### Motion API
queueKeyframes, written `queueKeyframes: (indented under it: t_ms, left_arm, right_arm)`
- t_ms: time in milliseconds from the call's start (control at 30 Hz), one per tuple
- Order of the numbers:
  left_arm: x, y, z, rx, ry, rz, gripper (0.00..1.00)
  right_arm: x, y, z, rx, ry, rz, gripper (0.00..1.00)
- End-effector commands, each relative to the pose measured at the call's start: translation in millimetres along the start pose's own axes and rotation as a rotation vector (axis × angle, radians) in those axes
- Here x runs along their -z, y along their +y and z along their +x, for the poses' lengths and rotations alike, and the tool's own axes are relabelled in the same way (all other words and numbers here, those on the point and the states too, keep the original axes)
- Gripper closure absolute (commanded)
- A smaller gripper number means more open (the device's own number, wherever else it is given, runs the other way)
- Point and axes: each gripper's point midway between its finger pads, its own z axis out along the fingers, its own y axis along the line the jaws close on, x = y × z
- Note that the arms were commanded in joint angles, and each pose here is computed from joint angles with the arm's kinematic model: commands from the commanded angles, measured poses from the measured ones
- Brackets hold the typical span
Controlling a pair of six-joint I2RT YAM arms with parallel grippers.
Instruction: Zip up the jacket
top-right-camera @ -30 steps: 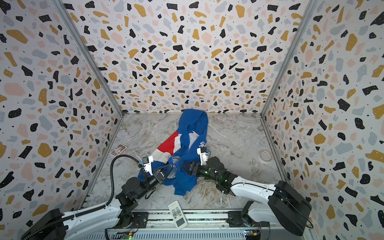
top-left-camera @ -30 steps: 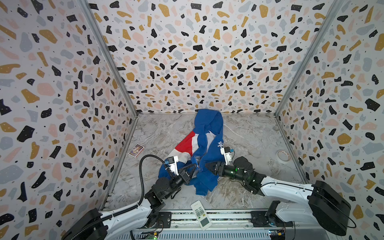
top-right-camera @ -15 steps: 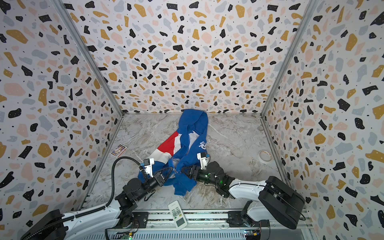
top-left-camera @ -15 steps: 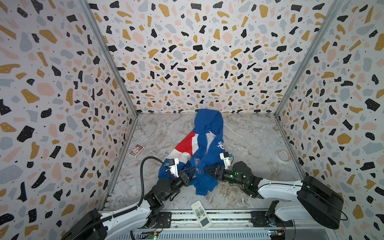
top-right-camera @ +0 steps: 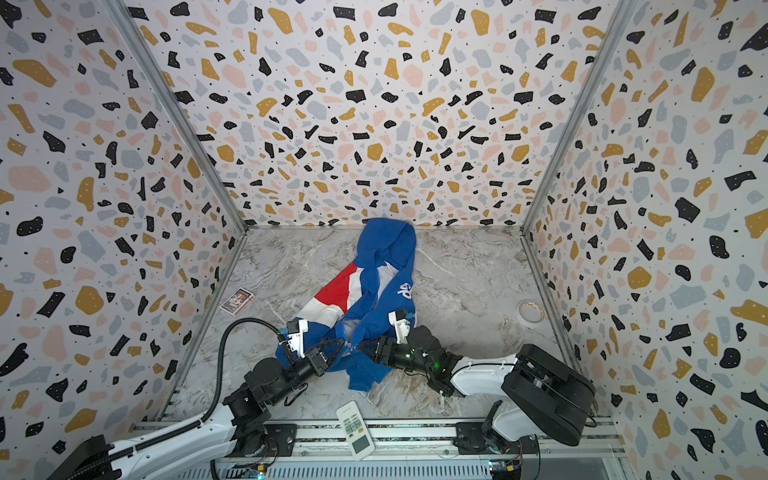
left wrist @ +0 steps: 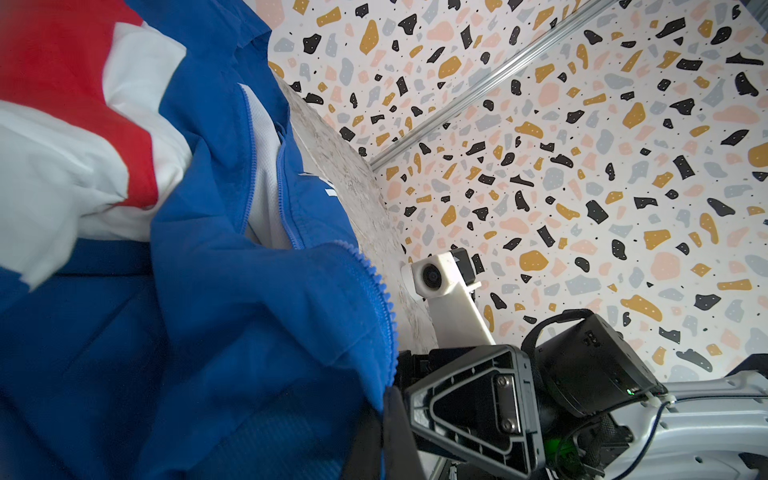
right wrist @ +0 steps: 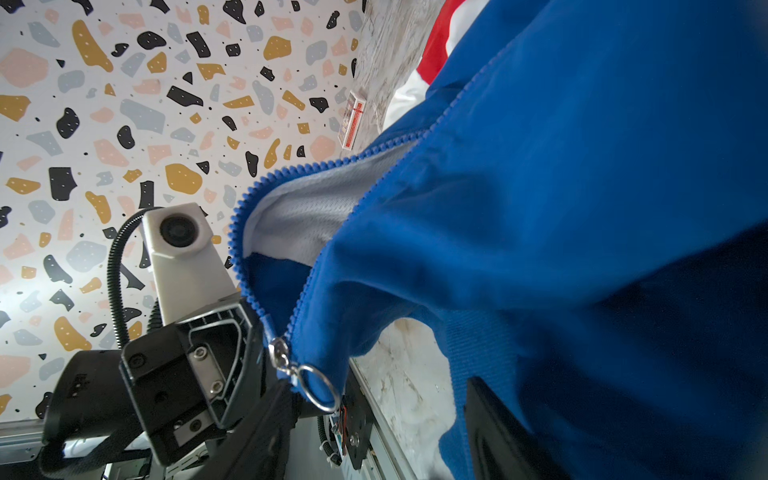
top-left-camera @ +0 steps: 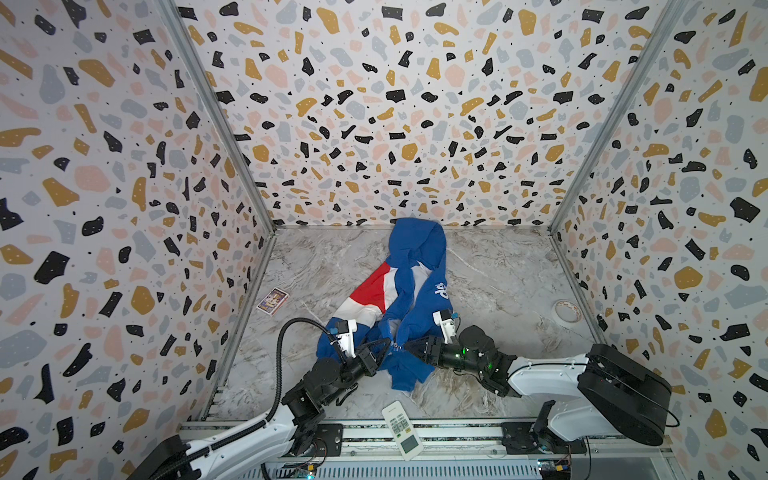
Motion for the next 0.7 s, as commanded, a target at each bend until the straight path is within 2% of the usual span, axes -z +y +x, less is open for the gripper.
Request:
queueKeyframes:
  t_ms: [0,367,533,667]
  left_arm:
    - [11.2,39.5,28.2,0.004,0.067,-0.08,1.0]
    - [10.2,46.6,33.6,0.001,0.09,-0.108,1.0]
    - [10.4,47.8,33.7,-0.001,0.089,-0.112,1.0]
    - [11.1,49.9,34.7,-0.002,0.091,-0.118,1.0]
  right_arm:
    - [-6.5,29.0,-8.4,0.072,-0.006,-0.085,0.34]
    - [-16.6,33.1,-16.6,0.101,0.008,-0.116,0.34]
    - [-19.6,33.5,-16.1,0.11,0.023,-0.123,0.39]
    - [-20.7,34.4,-14.8,0.112,0.03,-0.138,0.48]
